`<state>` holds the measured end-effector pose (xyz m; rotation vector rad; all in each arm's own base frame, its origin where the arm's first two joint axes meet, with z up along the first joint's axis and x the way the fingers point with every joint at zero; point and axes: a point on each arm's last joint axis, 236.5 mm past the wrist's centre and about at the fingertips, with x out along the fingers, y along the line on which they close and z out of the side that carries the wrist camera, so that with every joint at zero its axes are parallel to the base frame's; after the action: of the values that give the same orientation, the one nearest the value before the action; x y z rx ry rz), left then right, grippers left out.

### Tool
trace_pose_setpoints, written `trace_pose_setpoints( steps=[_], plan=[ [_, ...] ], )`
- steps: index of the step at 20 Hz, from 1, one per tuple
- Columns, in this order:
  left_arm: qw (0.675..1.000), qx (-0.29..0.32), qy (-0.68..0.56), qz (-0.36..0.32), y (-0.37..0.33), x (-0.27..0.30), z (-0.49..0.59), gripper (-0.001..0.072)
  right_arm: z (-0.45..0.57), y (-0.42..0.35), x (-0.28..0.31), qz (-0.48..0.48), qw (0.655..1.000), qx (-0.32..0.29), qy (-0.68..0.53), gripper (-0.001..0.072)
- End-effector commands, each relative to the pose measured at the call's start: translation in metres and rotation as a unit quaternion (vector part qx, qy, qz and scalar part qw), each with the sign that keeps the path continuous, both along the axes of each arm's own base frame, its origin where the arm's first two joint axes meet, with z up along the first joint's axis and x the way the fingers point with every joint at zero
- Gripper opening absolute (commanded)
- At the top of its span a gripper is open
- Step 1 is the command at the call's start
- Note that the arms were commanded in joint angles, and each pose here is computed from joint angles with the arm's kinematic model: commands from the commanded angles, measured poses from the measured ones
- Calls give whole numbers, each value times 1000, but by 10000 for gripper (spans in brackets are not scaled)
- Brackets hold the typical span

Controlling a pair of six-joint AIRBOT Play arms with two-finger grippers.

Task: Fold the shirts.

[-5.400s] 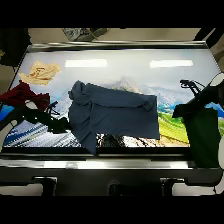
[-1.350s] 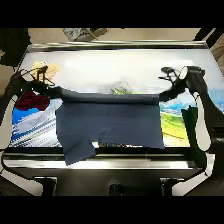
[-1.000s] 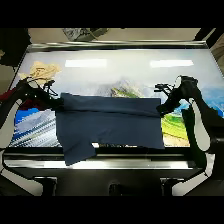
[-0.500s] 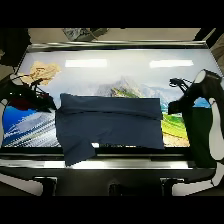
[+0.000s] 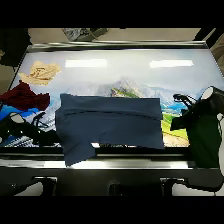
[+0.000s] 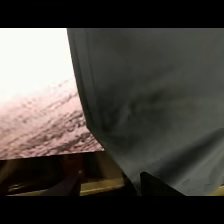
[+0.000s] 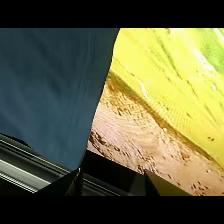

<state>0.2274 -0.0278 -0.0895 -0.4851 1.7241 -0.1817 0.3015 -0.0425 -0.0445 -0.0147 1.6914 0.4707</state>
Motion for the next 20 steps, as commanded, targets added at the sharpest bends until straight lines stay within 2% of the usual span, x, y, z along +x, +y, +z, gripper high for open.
trace_pose_setpoints(
  steps=[1, 3, 5, 6, 7, 8, 9, 10, 12, 14, 18, 20],
  plan=[
    [999, -34, -9, 26, -26, -15, -14, 450, -1, -1, -11, 9, 1000, -1, 13, 493],
    [999, -29, -11, 26, -30, -17, -21, 450, 0, -3, -13, 11, 1000, -5, 17, 493],
    [999, -19, -13, 40, -32, -16, -28, 358, 0, -3, -12, 10, 1000, -6, 14, 493],
    [999, -11, -18, 50, -31, -13, -31, 343, 1, -2, -13, 8, 1000, -4, 14, 494],
    [998, -5, -24, 58, -31, -8, -33, 196, 2, 1, -15, 5, 1000, 0, 13, 494],
    [998, -2, -31, 63, -31, -4, -33, 89, 1, 5, -20, 3, 1000, 4, 12, 496],
    [998, 0, -35, 60, -31, -2, -33, 30, -3, 10, -30, 0, 1000, 10, 14, 514],
    [997, 0, -38, 60, -30, 0, -32, 30, -10, 15, -45, -2, 1000, 13, 23, 560],
    [998, 0, -48, 50, -30, 3, -29, 29, -29, 33, -73, -11, 998, 36, 41, 561],
    [997, 0, -58, 45, -29, 8, -24, 29, -41, 59, -82, -26, 995, 84, 38, 570],
    [997, 1, -72, 40, -29, 13, -18, 28, -64, 64, -80, -69, 994, 79, 21, 566],
    [997, 1, -73, 37, -29, 13, -18, 28, -68, 72, -66, -99, 991, 93, -2, 518]
  ],
)
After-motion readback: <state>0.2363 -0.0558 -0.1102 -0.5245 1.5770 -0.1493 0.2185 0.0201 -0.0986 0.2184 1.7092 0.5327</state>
